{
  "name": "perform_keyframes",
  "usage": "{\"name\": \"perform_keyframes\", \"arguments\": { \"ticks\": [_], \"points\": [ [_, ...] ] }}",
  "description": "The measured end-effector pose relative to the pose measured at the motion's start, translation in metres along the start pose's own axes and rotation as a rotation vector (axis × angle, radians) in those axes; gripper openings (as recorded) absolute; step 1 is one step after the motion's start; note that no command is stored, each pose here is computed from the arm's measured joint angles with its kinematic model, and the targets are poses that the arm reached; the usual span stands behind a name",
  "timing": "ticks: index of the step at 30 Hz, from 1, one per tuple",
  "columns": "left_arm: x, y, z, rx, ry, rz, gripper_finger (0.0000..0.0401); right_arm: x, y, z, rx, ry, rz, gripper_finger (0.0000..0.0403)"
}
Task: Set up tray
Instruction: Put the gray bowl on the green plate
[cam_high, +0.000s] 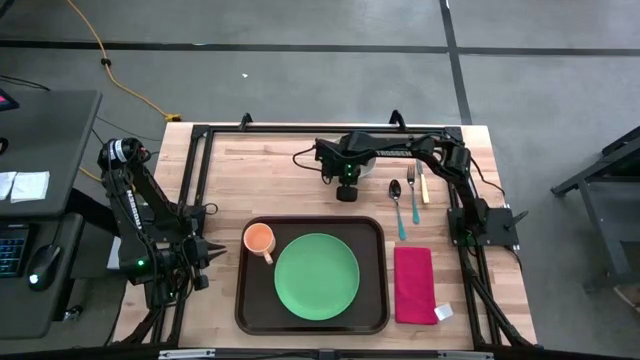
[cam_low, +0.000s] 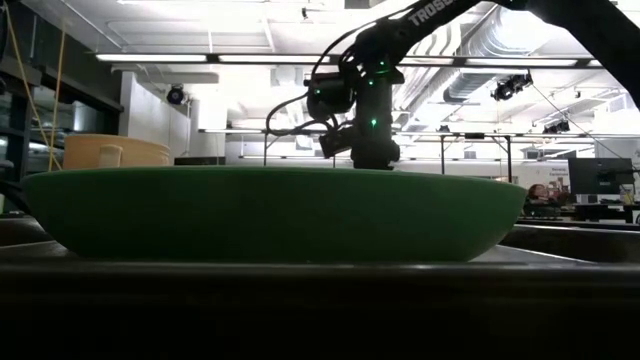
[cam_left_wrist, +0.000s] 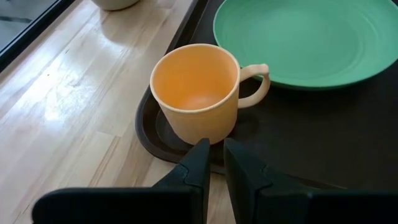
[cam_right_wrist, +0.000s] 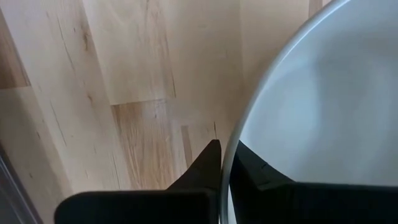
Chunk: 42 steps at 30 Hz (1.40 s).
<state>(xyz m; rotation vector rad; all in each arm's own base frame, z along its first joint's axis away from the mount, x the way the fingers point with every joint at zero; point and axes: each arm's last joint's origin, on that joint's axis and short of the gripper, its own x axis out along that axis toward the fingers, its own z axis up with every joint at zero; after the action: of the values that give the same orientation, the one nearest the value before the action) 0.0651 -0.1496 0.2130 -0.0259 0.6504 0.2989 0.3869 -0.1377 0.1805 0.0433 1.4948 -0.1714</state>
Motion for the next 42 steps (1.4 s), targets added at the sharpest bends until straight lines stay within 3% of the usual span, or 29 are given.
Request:
{"name": "perform_keyframes", "arguments": {
  "ticks": [5,15,26,42],
  "points": [
    [0.0,0.0,0.0,0.0,0.0,0.0,0.0079,-0.009,0.0,-0.002,-0.001,0.002,-0.013,0.0],
    [0.0,0.001,0.0,0.006,0.0,0.005,0.0079,-0.073,0.006,-0.015,0.059,-0.124,-0.063,0.0001],
    [0.0,0.001,0.0,0.013,0.0,0.004,0.0079,-0.123,0.034,-0.035,0.104,-0.202,-0.094,0.0],
    [0.0,0.001,0.0,0.012,0.0,0.004,0.0079,-0.136,0.089,-0.044,0.108,-0.191,-0.104,0.0]
  ]
}}
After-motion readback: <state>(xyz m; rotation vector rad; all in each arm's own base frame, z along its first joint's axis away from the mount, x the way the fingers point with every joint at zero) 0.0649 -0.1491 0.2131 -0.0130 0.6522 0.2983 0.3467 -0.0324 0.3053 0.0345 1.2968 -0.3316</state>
